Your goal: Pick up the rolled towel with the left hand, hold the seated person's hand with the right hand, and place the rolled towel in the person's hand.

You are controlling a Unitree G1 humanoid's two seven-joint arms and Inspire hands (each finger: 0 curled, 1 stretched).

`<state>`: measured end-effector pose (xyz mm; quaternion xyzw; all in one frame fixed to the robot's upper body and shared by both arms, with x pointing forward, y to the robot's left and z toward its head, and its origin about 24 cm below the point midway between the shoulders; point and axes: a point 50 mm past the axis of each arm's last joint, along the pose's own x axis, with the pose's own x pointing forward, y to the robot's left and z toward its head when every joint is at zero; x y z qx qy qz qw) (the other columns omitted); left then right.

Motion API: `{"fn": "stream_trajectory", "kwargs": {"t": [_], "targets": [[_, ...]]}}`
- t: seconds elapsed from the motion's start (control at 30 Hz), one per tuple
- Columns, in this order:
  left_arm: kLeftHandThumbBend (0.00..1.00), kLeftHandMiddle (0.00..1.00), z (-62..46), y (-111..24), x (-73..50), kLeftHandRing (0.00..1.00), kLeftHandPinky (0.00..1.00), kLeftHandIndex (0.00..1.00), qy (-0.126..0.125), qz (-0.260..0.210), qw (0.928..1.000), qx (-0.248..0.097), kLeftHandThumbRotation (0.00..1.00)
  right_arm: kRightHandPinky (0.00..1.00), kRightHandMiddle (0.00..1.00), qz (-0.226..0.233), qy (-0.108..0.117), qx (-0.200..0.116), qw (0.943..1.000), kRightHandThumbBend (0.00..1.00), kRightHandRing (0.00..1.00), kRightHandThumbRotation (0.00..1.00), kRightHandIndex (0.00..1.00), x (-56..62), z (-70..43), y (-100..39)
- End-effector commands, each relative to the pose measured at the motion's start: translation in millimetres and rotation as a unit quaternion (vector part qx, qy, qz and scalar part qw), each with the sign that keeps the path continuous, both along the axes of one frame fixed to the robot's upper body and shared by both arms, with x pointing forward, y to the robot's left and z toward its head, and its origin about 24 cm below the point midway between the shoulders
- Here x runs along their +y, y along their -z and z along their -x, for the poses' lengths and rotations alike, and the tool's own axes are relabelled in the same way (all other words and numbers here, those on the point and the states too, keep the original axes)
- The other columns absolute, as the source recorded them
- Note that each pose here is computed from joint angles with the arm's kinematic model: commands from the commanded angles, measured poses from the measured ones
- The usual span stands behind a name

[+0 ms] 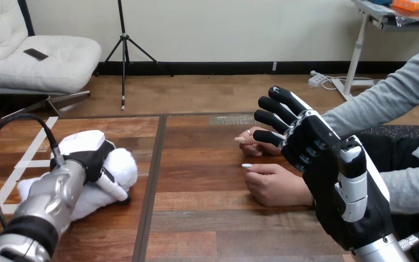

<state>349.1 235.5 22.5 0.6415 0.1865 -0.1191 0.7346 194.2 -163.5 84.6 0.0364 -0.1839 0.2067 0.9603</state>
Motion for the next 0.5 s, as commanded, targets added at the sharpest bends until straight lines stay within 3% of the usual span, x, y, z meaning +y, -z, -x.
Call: {"fn": "stream_trajectory", "kwargs": {"t": [0.0, 0.17, 0.2, 0.47], "targets": [[0.90, 0.66, -9.4, -11.5, -1.7, 0.58, 0.46, 0.67, -0.010, -0.006, 0.9999, 0.012, 0.15, 0.83, 0.90, -0.002, 0.002, -0.037, 0.9993, 0.85, 0.89, 1.00, 0.91, -1.8, -1.8, -15.4], [0.88, 0.62, -10.2, -13.1, -1.3, 0.54, 0.42, 0.64, -0.015, -0.006, 0.9998, 0.016, 0.07, 0.83, 0.90, -0.003, 0.004, -0.038, 0.9993, 0.84, 0.89, 1.00, 0.91, -1.6, -2.2, -15.3], [0.87, 0.59, -10.1, -13.5, -0.6, 0.50, 0.39, 0.62, -0.018, -0.004, 0.9998, 0.008, 0.01, 0.83, 0.90, -0.004, 0.004, -0.037, 0.9993, 0.84, 0.89, 1.00, 0.91, -1.6, -2.5, -15.3], [0.80, 0.51, -9.8, -15.0, 0.7, 0.43, 0.34, 0.47, -0.020, -0.001, 0.9998, -0.004, 0.00, 0.83, 0.90, -0.006, 0.004, -0.035, 0.9994, 0.84, 0.89, 1.00, 0.91, -1.4, -3.1, -15.3]]}}
